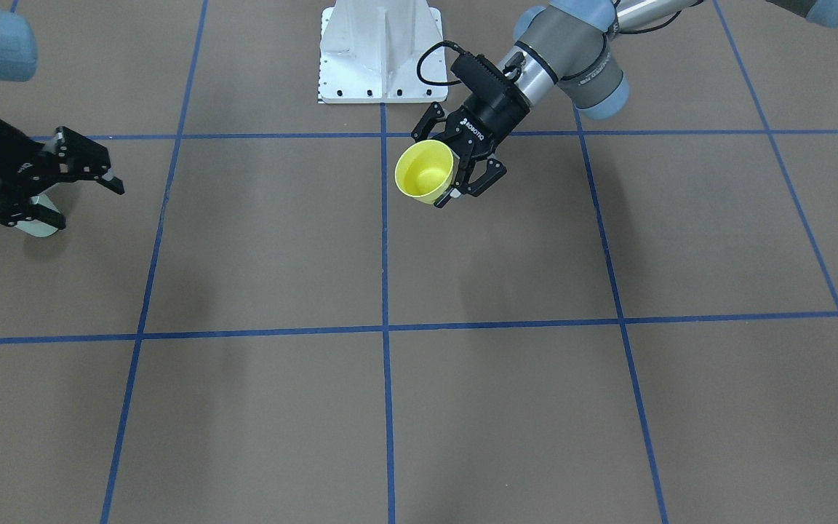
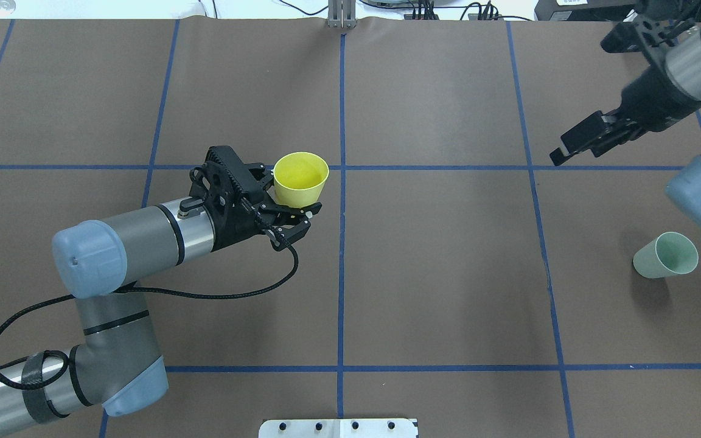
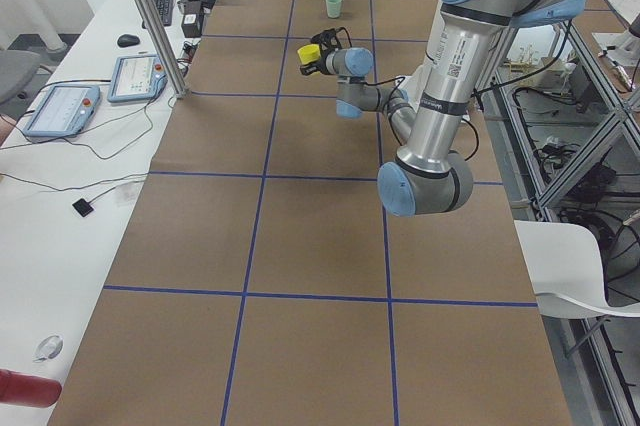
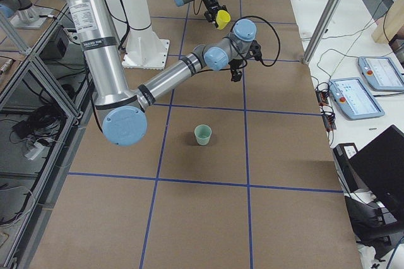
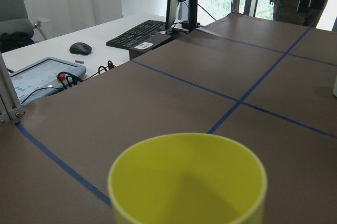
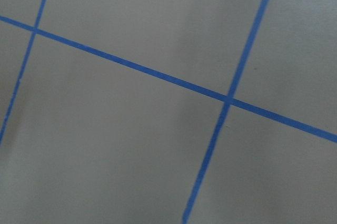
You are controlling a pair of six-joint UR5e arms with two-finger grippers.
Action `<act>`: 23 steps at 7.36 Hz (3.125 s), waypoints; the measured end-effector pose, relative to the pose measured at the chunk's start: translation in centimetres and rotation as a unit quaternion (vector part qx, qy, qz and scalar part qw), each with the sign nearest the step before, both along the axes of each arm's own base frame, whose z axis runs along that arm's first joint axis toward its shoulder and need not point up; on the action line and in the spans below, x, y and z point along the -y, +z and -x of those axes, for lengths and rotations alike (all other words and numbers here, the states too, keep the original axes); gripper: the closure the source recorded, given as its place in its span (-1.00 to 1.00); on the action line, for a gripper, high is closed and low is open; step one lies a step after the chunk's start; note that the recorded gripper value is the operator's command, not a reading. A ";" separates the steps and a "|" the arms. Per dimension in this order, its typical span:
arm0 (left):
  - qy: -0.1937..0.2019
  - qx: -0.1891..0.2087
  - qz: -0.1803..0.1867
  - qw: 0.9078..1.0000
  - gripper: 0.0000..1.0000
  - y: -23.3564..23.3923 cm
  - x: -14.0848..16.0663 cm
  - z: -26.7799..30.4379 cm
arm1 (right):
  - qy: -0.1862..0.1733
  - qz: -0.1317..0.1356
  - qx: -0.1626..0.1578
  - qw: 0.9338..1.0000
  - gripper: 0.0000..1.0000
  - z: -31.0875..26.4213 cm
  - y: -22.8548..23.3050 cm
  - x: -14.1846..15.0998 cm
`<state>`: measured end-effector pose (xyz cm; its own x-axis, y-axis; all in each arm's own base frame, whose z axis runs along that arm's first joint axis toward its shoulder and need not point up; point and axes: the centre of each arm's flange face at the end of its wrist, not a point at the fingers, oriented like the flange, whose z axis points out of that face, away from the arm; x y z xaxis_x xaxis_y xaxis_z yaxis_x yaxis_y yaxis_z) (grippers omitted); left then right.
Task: Transfer and stack yellow cup on green cup
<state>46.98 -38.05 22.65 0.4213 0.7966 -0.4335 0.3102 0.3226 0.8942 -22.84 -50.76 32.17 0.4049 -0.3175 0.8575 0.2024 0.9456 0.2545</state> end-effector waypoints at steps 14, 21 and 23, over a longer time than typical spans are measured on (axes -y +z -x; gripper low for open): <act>0.044 0.009 -0.093 0.995 1.00 -4.2 -6.3 -4.2 | -0.055 0.113 0.041 0.991 -0.89 16.8 -15.6 -7.4; 0.047 0.005 -0.094 0.994 1.00 -4.6 -6.7 -4.4 | -0.054 0.095 0.038 0.993 -0.07 19.8 -16.1 -9.1; 0.046 0.005 -0.094 0.994 1.00 -4.6 -6.7 -4.3 | -0.048 0.098 0.047 0.993 1.00 20.3 -16.1 -9.4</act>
